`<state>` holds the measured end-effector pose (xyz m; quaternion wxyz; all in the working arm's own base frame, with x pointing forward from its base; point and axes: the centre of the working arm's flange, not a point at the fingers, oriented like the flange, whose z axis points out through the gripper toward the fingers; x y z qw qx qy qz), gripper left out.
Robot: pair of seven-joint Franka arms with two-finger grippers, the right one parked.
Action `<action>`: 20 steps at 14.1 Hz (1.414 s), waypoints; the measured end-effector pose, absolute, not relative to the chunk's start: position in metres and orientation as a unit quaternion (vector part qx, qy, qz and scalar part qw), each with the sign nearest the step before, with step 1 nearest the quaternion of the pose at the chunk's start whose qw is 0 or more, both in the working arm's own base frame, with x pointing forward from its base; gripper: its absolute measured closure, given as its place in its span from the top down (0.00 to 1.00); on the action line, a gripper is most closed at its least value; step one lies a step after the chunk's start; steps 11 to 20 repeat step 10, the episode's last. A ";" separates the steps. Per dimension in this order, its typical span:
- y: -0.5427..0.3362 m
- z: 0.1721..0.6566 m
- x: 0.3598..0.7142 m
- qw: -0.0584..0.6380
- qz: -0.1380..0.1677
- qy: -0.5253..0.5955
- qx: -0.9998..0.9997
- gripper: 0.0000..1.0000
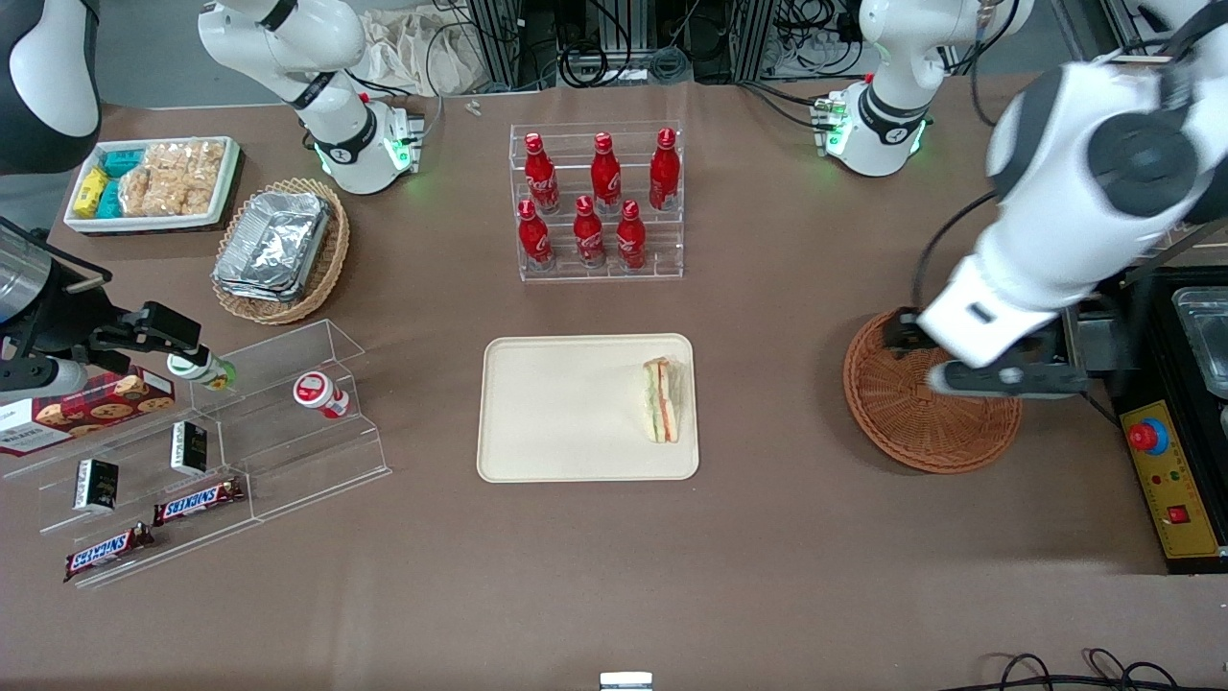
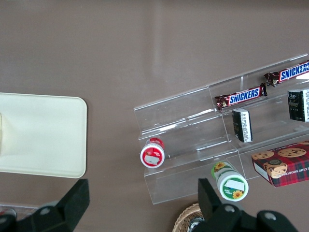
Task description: Place sandwich from basket to tray
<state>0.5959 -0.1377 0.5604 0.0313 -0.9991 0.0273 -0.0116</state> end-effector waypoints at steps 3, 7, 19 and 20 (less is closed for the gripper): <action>-0.091 0.585 0.593 0.037 -0.019 -0.008 -0.999 1.00; -0.060 0.591 0.594 0.038 -0.015 -0.033 -0.999 1.00; -0.059 0.590 0.594 0.038 -0.012 -0.034 -0.999 1.00; -0.059 0.590 0.594 0.038 -0.012 -0.034 -0.999 1.00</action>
